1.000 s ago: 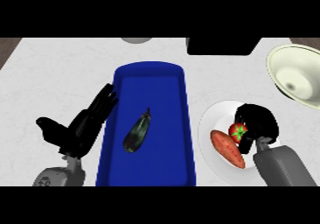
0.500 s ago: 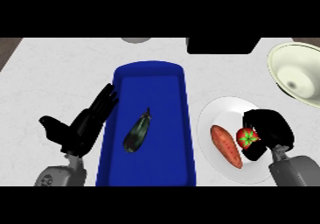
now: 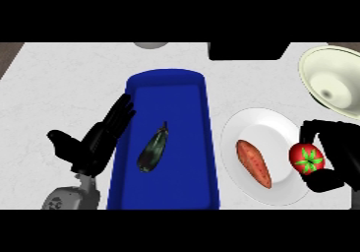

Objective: Pick the tomato from the plate and place it in the bowl

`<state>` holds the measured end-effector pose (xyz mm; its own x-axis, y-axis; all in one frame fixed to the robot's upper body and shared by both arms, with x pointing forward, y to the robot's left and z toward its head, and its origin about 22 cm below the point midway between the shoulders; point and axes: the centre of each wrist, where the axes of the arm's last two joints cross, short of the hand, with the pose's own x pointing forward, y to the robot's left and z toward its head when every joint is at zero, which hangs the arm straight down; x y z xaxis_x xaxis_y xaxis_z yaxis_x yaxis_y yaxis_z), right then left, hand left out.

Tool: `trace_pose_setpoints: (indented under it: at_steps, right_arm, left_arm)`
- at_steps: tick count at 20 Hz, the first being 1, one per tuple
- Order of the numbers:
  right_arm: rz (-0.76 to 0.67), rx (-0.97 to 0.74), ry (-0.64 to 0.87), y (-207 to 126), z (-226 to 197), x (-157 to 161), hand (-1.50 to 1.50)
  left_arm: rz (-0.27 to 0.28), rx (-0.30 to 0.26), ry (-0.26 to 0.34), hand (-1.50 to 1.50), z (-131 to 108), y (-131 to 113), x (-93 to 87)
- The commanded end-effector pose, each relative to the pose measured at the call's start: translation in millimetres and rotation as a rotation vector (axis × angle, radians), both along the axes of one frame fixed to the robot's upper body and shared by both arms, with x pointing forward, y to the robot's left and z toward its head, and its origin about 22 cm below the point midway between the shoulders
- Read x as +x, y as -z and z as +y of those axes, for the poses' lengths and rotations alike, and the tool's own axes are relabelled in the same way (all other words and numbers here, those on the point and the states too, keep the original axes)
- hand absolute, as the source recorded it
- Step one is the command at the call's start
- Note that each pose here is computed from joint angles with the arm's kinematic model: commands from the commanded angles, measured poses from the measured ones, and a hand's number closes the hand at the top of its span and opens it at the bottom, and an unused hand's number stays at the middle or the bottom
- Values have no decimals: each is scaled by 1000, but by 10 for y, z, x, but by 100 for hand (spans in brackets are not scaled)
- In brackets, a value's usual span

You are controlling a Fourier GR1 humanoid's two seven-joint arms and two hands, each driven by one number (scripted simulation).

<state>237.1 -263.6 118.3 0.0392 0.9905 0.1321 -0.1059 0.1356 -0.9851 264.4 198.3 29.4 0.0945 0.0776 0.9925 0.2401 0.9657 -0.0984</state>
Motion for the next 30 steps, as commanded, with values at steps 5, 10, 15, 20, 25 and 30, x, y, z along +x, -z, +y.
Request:
trace_pose_setpoints:
  at_steps: [5, 10, 15, 20, 25, 30]
  right_arm:
    - [-251, 31, 42, -830, -63, -509, 150]
    - [-284, 51, 107, -1050, -154, -392, 150]
    - [-335, 104, 117, -1471, -420, -70, 150]
    - [-337, 87, 184, -1396, -728, 408, 150]
    - [-365, 162, 211, -1182, -909, 772, 150]
    - [-369, 147, 205, -869, -1215, 1079, 150]
  left_arm:
    - [-19, -30, 4, 0, 139, 196, -34]
    - [-1, -3, 9, 0, 182, 125, 23]
    - [-16, -4, 22, 0, 53, -24, -19]
    - [0, 4, 23, 0, 26, 91, 42]
    - [-18, 11, 21, 0, -57, 68, 10]
    - [-11, -2, 20, 0, -27, 74, -13]
